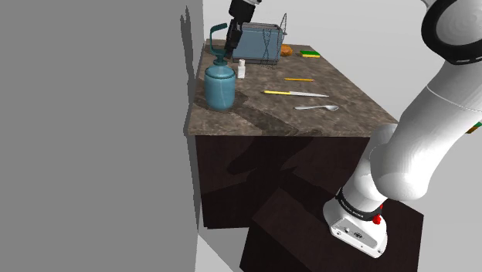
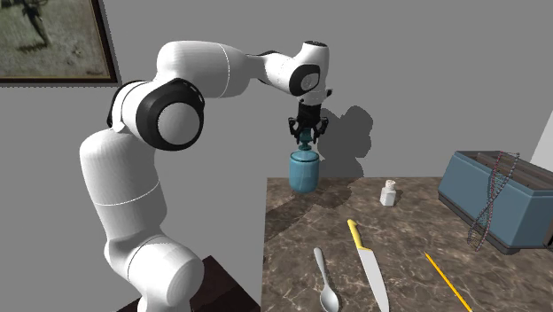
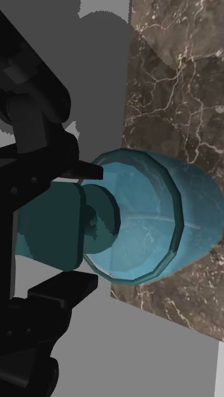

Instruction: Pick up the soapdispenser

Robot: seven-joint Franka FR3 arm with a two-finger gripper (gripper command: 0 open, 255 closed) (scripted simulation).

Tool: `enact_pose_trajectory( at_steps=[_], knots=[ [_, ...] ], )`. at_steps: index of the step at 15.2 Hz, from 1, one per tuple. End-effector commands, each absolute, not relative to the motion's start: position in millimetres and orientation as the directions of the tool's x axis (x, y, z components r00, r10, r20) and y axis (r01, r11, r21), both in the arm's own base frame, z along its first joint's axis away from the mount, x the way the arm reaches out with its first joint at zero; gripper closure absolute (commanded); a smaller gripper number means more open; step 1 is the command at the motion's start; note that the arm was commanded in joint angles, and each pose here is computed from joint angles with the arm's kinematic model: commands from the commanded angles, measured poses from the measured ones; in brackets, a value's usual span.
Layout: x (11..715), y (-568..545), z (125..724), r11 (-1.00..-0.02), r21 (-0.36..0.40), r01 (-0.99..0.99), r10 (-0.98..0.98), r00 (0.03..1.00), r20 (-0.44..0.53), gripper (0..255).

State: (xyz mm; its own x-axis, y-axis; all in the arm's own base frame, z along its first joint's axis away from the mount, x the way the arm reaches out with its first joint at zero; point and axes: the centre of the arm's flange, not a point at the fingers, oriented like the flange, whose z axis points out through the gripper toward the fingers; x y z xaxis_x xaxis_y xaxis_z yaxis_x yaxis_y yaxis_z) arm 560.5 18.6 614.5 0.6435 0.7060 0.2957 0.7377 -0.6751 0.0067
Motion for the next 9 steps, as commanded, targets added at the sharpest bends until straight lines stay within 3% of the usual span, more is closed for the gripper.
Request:
enact_pose_trajectory(
  at_steps=[1,9],
  knots=[
    [560.5,18.7,614.1,-0.675,0.006,0.738,0.706,0.644,0.295,255],
    [559.8,19.2,640.5,-0.675,0.006,0.738,0.706,0.644,0.295,255]
  ],
)
